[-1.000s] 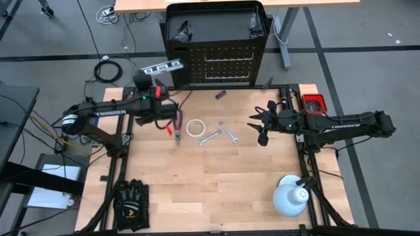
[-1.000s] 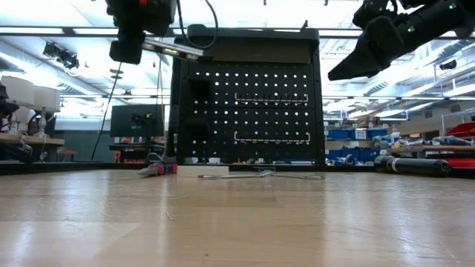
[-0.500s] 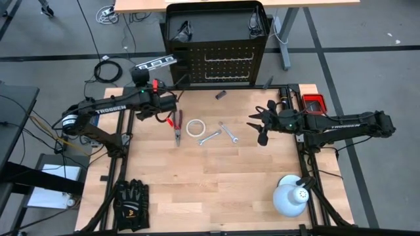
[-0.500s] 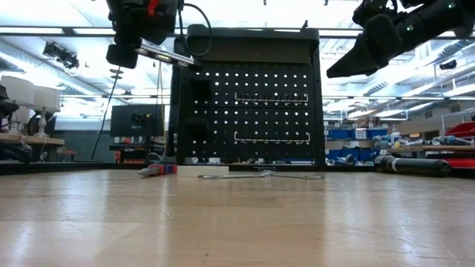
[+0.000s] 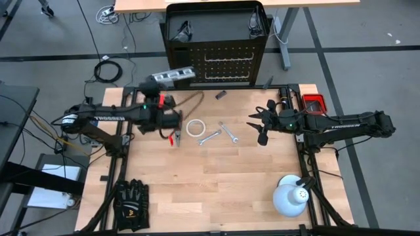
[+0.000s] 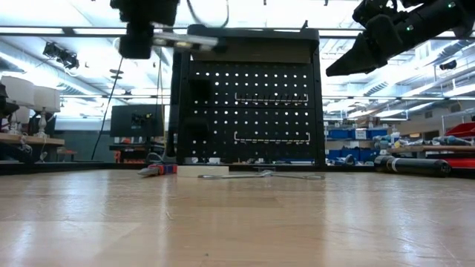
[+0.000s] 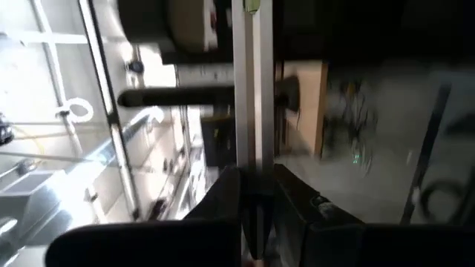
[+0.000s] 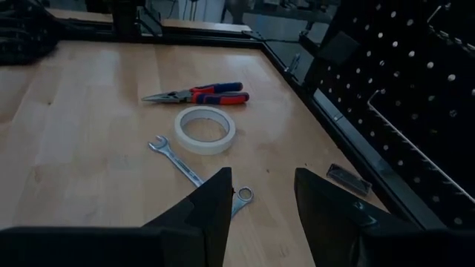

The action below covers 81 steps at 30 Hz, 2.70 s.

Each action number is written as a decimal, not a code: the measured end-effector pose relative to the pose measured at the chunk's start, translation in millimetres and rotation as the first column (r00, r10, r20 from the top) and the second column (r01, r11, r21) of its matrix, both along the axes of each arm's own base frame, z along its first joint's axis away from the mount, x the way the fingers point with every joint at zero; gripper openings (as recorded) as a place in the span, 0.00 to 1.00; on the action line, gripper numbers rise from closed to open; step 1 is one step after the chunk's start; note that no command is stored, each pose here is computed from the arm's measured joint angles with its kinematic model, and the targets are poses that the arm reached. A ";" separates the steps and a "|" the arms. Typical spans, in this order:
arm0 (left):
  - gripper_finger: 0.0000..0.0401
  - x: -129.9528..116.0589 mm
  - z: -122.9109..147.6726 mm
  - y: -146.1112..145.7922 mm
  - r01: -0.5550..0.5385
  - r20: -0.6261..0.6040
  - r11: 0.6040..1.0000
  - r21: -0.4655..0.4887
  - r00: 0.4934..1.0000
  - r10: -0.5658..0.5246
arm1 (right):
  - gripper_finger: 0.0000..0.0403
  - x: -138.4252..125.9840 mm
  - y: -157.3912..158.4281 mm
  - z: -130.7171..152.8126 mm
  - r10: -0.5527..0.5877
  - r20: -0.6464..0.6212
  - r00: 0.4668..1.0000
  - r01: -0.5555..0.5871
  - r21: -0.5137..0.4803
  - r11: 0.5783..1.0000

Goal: Hang tools onto peg board
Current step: Put the spirit level on the black bin of the peg board

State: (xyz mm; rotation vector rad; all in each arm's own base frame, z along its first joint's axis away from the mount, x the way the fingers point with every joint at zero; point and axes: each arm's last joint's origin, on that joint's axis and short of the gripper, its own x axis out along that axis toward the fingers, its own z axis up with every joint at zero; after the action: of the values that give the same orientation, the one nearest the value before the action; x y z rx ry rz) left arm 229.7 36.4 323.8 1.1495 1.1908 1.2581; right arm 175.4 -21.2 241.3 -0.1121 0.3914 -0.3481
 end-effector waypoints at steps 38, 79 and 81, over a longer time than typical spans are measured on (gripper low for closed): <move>0.09 44.3 26.4 64.0 0.156 0.028 0.964 -0.214 0.988 -0.154 | 0.39 0.2 0.0 0.5 0.000 0.005 1.000 0.000 -0.001 1.000; 0.11 3.2 21.4 146.1 0.068 -0.105 0.937 -0.344 0.988 -0.110 | 0.39 0.2 0.2 0.4 0.012 0.000 1.000 -0.012 -0.010 1.000; 0.11 3.3 21.4 146.1 0.069 -0.103 0.937 -0.343 0.989 -0.110 | 0.39 0.3 0.2 0.5 0.011 0.001 1.000 -0.011 -0.009 1.000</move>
State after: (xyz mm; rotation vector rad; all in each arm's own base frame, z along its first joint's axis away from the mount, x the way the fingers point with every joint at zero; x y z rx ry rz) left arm 233.0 182.6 345.2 1.0199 1.3683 0.8802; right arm 175.7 -21.0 241.8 -0.1229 0.3881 -0.3388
